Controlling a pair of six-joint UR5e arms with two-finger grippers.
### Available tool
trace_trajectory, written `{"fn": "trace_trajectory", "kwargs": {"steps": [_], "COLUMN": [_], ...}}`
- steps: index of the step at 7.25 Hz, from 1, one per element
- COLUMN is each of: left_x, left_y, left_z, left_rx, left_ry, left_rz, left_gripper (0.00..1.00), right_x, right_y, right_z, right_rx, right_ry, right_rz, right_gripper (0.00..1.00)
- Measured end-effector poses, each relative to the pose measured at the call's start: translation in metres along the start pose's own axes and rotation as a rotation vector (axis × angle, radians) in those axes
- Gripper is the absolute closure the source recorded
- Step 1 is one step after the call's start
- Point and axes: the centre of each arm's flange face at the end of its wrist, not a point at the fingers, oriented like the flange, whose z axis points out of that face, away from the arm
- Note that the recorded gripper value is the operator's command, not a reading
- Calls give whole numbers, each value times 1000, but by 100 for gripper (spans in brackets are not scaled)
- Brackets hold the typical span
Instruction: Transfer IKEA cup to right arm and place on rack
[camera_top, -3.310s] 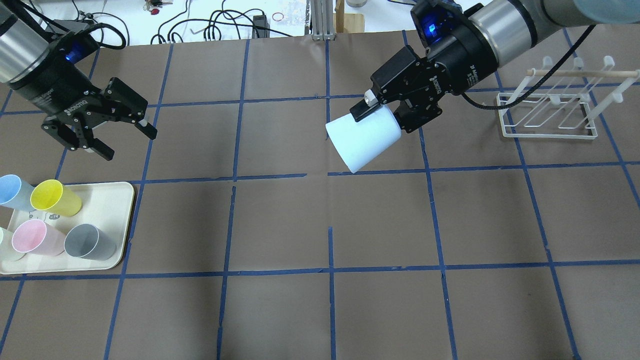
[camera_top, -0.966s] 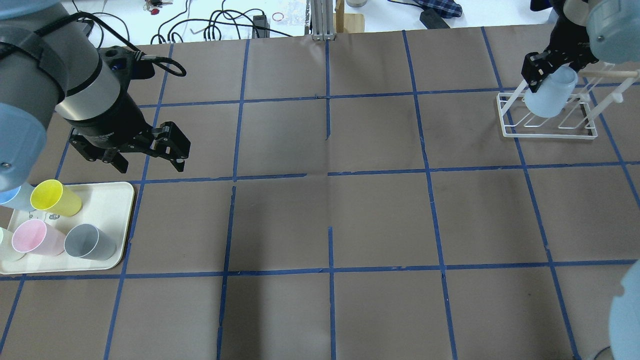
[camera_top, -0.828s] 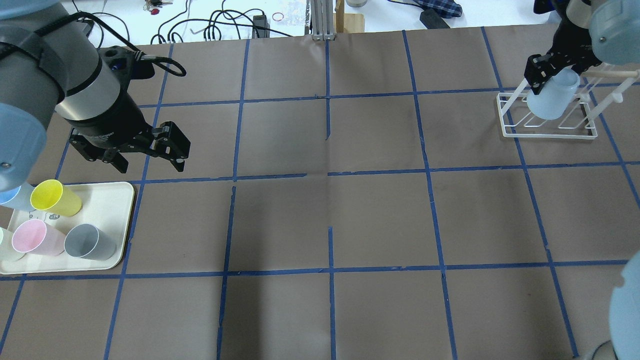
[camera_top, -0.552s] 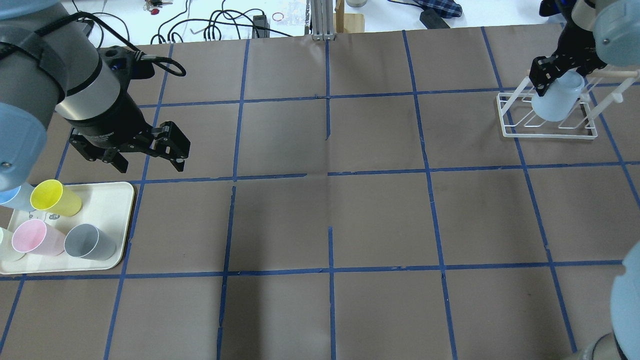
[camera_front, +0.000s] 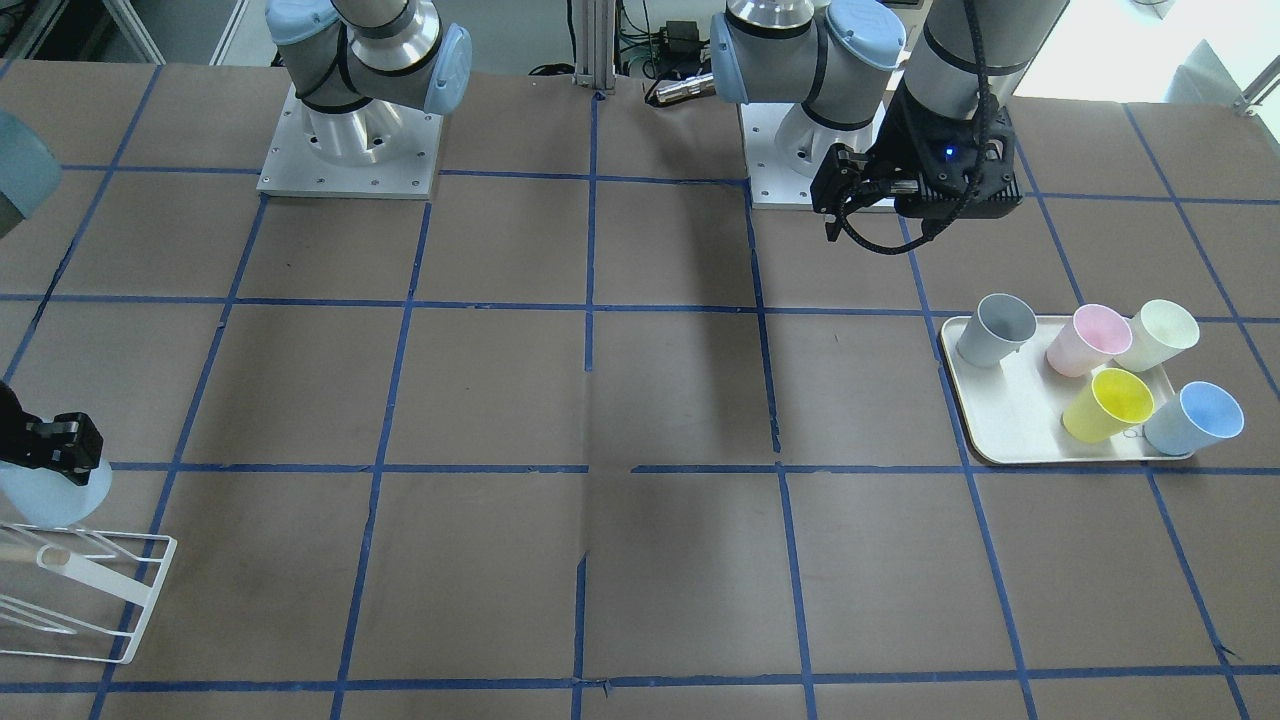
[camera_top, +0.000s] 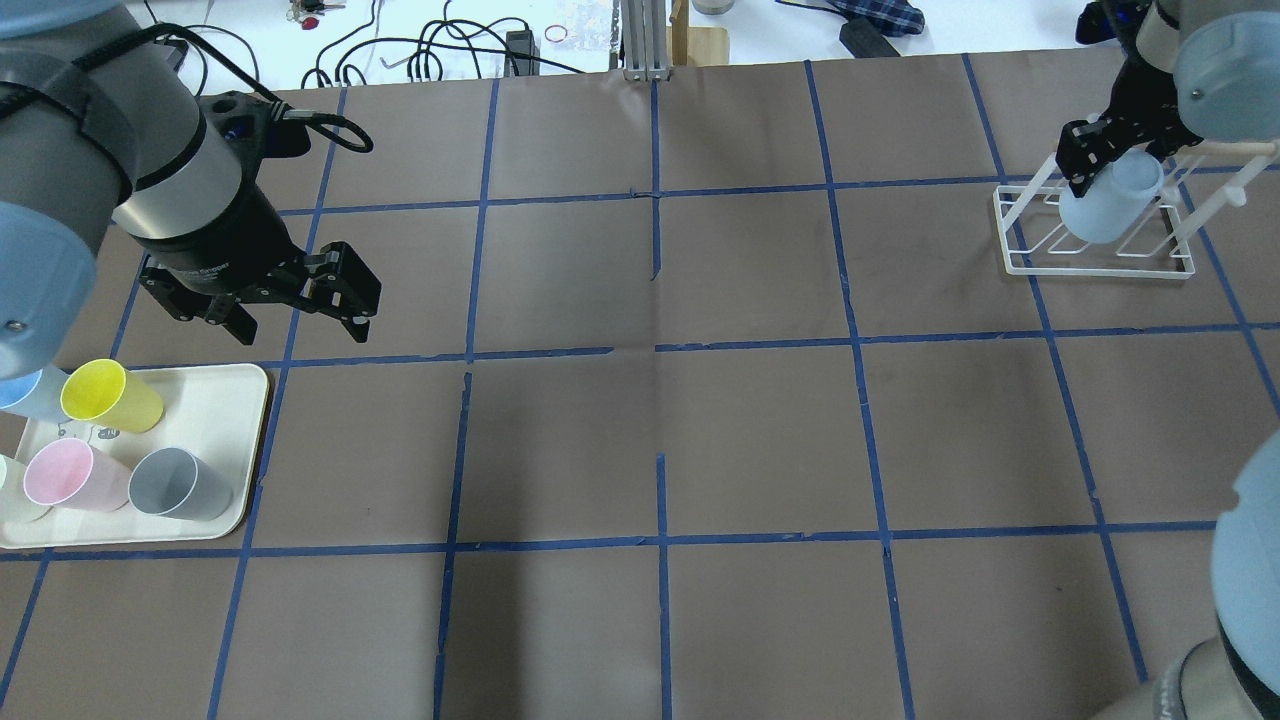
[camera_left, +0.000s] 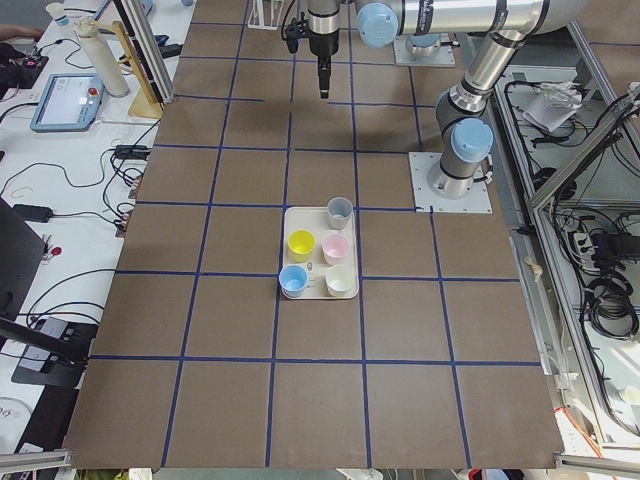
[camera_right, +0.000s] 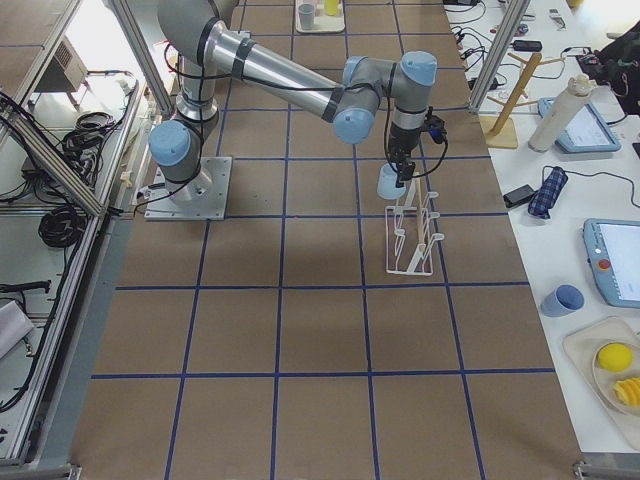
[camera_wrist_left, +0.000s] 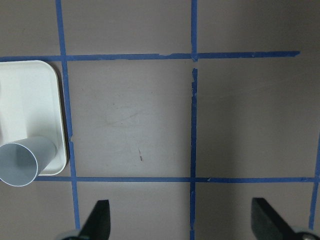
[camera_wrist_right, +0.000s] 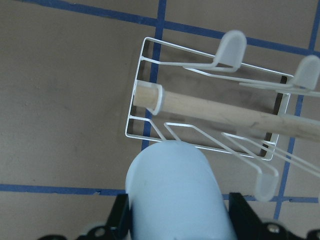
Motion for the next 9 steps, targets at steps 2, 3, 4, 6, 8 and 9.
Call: {"fn": "trace_trajectory", "kwargs": {"steps": [2, 3, 4, 6, 8, 9], "left_x": [0, 0, 0, 0, 0, 0], "left_y": [-1, -1, -1, -1, -1, -1], "left_z": [0, 0, 0, 0, 0, -1], "left_rx": [0, 3, 6, 8, 8, 9], "left_ry": [0, 0, 0, 0, 1, 1], "left_rz": [-2, -2, 0, 2, -2, -4], "left_gripper": [0, 0, 0, 0, 0, 0], "right_x": [1, 1, 1, 3, 4, 3], "right_y": [-3, -5, -9, -13, -14, -12], "right_z": [5, 9, 13, 16, 9, -1], "right_rx": [4, 6, 14, 32, 43, 51], "right_ry": [2, 0, 2, 10, 12, 13], "right_rz": [1, 1, 2, 8, 15, 16], "right_gripper": [28, 0, 0, 0, 0, 0]}}
